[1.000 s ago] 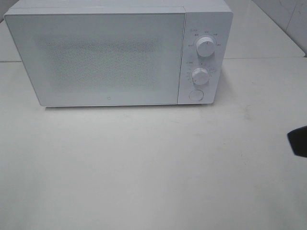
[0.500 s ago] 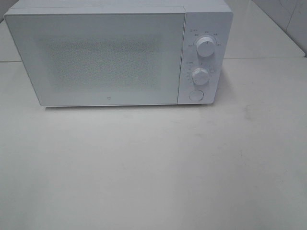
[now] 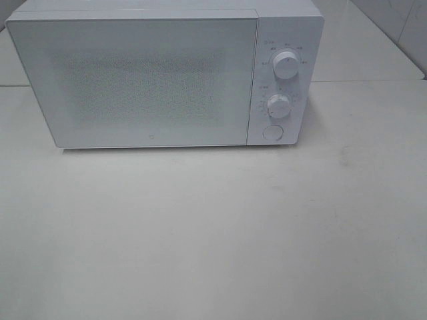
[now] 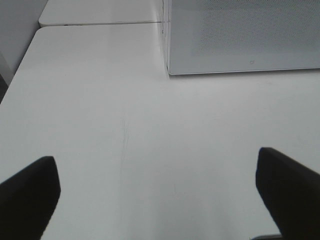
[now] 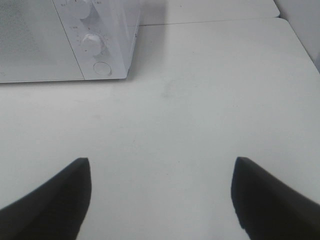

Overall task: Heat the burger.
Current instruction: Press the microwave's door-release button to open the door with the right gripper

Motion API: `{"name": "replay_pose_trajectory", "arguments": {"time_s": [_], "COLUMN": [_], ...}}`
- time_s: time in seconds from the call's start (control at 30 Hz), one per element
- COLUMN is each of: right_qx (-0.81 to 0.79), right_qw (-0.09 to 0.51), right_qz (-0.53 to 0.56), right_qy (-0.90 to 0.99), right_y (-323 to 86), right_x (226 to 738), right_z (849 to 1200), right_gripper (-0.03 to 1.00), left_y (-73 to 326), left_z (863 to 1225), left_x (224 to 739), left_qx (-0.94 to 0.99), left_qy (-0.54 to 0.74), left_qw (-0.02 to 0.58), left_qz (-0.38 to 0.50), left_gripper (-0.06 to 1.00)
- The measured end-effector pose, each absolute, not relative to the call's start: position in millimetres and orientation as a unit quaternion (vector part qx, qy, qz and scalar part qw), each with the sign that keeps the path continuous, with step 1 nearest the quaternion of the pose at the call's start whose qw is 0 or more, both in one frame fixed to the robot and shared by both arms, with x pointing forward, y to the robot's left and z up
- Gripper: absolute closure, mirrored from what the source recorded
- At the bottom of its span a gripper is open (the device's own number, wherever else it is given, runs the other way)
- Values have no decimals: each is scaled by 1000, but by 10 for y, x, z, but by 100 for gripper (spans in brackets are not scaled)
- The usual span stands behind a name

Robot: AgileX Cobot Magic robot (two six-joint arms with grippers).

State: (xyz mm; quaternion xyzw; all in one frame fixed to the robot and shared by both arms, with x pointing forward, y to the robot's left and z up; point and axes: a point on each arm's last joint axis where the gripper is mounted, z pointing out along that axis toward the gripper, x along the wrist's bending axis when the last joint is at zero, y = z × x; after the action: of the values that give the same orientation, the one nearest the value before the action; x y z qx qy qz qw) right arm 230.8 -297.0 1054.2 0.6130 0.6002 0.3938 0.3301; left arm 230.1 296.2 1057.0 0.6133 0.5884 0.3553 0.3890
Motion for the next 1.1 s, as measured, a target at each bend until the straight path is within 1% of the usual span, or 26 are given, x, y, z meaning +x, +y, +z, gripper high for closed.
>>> {"name": "replay_pose_trajectory", "arguments": {"time_s": [0.1, 0.9, 1.0, 1.1], "right_qx": [618, 618, 617, 611], "right_qw": [330, 332, 334, 344], "right_qz": [385, 383, 386, 397], "right_qy": [600, 600, 599, 592], "right_y": [-2975, -2979, -2979, -2977], "right_x": [2318, 2318, 2315, 2372], "right_z": [10495, 10494, 10511, 10610], "right_gripper": [21, 21, 21, 21], "left_y": [2962, 2962, 2962, 2962], "left_z": [10570, 10570, 10570, 10570], "left_x": [2301, 2301, 2301, 2301], "left_qx": [613, 613, 613, 613], "left_qy": [588, 588, 588, 588], "left_qw": [389, 389, 389, 389], "left_qz": [355, 355, 355, 355], "left_gripper": [-4, -4, -4, -4]}}
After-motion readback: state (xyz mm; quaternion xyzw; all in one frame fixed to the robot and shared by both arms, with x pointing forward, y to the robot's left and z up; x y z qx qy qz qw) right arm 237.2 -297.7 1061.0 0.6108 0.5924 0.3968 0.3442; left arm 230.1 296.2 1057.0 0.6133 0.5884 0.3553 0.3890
